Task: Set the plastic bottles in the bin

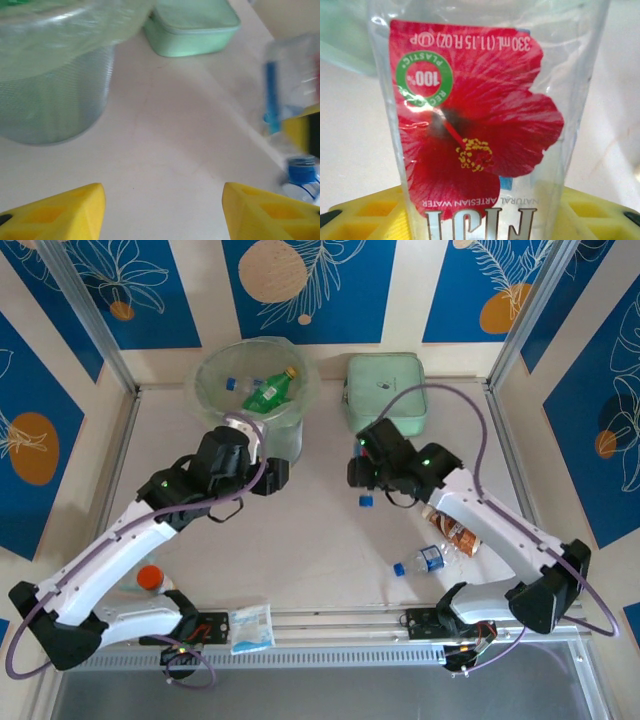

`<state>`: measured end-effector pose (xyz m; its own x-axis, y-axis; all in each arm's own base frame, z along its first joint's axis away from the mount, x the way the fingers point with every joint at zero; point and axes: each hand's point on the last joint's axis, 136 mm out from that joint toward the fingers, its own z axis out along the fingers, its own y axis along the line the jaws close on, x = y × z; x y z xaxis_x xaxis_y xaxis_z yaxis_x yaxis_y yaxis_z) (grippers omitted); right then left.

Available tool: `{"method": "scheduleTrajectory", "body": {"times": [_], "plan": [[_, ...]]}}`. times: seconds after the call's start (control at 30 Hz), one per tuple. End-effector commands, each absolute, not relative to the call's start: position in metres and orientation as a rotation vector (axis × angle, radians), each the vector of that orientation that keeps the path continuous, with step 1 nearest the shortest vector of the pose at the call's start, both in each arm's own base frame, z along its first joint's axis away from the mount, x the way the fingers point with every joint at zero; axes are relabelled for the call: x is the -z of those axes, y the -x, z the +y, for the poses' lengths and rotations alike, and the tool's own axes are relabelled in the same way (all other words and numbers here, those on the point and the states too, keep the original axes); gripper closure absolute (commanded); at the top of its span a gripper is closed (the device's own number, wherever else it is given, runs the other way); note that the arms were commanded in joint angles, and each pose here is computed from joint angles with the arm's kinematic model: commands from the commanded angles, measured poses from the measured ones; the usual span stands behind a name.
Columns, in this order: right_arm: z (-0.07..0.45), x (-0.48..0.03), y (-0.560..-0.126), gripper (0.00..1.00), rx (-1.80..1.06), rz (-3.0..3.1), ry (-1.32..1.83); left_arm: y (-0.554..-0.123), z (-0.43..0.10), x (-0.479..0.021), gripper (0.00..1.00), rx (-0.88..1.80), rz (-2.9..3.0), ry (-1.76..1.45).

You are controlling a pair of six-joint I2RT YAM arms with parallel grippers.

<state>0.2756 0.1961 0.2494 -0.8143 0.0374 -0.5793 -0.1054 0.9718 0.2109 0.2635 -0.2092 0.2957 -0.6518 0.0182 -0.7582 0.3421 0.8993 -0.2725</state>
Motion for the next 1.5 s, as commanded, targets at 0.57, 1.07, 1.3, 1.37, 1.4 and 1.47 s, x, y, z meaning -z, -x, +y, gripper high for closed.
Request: {"method": "scheduleTrajectory", "body": {"times": [0.57, 1.07, 1.3, 1.37, 1.4, 1.47], "plan": [[0.366, -0.424, -0.41, 0.43, -0.794, 2.038, 0.269, -0.265, -0.13, -0.264, 0.4, 0.344, 2.306, 0.089], [0.365, -0.403, -0.454, 0.16, -0.957, 2.098, 0.189, -0.266, -0.147, -0.271, 0.41, 0.412, 2.287, -0.001], [0.334, -0.427, -0.429, 0.16, -0.846, 2.067, 0.174, -0.263, -0.183, -0.277, 0.41, 0.477, 2.254, -0.161], [0.317, -0.425, -0.421, 0.17, -0.781, 2.078, 0.145, -0.26, -0.201, -0.28, 0.41, 0.508, 2.236, -0.241], [0.304, -0.426, -0.414, 0.17, -0.746, 2.073, 0.124, -0.258, -0.211, -0.28, 0.41, 0.522, 2.228, -0.282], [0.277, -0.421, -0.402, 0.17, -0.67, 2.078, 0.075, -0.253, -0.233, -0.28, 0.39, 0.56, 2.209, -0.377]]}}
